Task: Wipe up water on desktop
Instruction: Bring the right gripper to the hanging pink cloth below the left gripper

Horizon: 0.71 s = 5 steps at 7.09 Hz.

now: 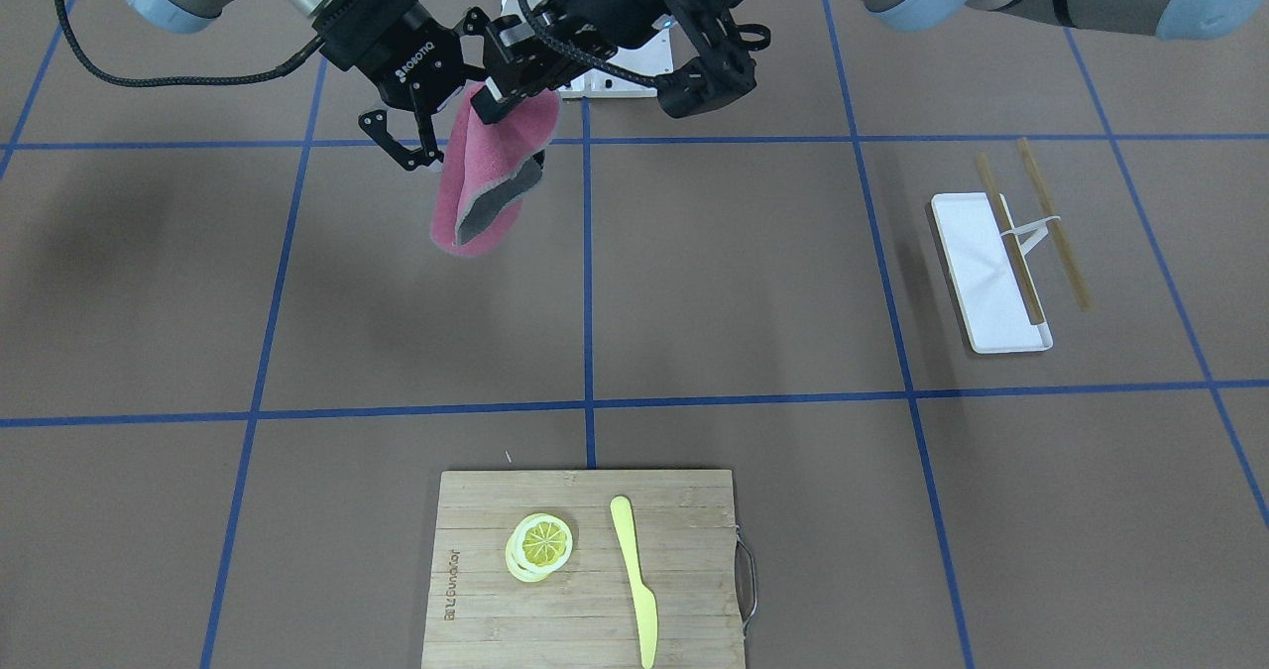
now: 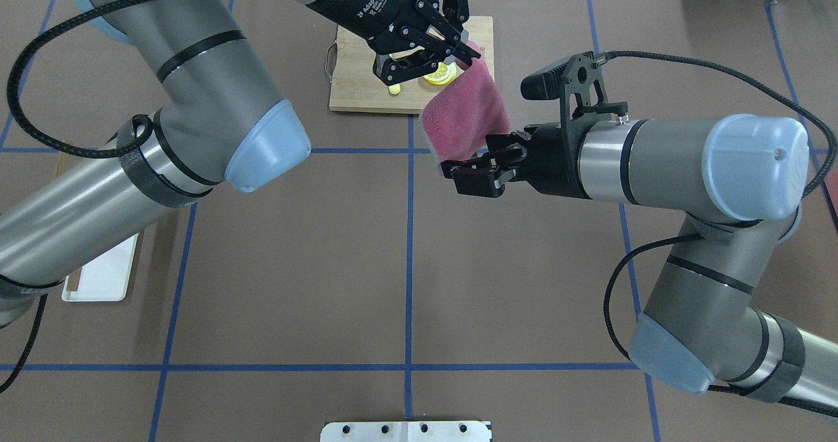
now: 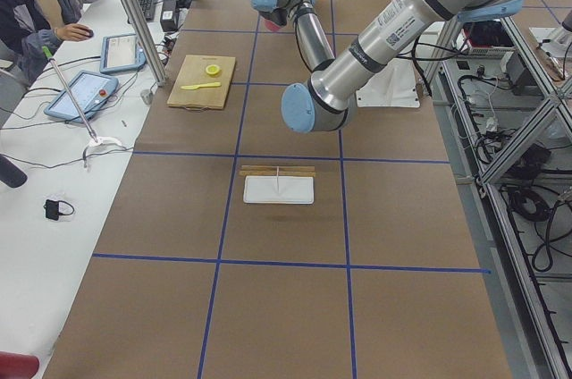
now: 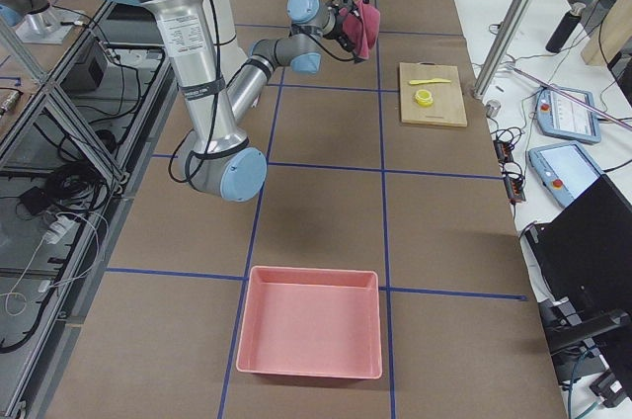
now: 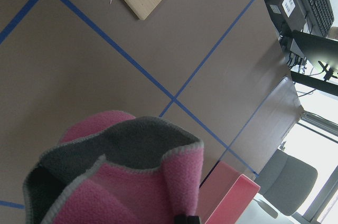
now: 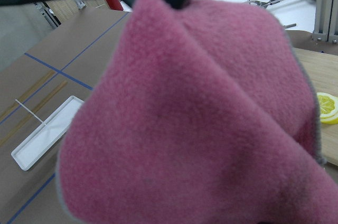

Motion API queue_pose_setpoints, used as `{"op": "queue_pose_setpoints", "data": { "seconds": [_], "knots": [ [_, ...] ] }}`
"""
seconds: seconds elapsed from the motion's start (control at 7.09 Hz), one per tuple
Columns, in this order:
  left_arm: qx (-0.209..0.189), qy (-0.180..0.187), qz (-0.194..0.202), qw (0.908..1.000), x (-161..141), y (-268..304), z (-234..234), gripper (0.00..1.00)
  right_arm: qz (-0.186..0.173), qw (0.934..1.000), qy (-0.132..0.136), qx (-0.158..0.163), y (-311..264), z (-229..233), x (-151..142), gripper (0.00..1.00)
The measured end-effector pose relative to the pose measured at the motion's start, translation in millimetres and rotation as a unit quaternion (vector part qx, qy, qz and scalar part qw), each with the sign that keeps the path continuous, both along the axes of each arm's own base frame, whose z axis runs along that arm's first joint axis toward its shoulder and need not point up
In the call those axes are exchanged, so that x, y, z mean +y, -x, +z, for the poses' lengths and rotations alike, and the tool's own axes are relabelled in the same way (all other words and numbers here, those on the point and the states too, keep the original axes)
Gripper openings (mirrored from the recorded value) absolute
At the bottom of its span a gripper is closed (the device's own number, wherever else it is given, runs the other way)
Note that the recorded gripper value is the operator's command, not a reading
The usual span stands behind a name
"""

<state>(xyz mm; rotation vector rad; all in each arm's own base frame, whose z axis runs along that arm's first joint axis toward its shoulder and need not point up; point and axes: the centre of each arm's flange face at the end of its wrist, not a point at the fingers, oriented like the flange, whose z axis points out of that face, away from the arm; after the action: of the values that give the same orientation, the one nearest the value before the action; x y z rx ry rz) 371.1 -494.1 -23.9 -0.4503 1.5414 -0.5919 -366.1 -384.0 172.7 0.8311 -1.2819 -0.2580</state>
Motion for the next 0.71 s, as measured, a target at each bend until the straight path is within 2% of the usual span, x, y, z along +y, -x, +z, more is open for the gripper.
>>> {"op": "queue_pose_setpoints", "data": {
  "seconds": [0.14, 0.71],
  "knots": [
    [0.002, 0.000, -0.001, 1.0000, 1, 1, -1, 0.00, 0.001, 1.0000, 0.001, -0.006, -5, -3, 3, 0.95],
    [0.011, -0.011, -0.050, 0.9986, -9, 5, 1, 0.00, -0.002, 0.9982, 0.047, -0.038, -6, -8, 21, 0.98]
  ]
}}
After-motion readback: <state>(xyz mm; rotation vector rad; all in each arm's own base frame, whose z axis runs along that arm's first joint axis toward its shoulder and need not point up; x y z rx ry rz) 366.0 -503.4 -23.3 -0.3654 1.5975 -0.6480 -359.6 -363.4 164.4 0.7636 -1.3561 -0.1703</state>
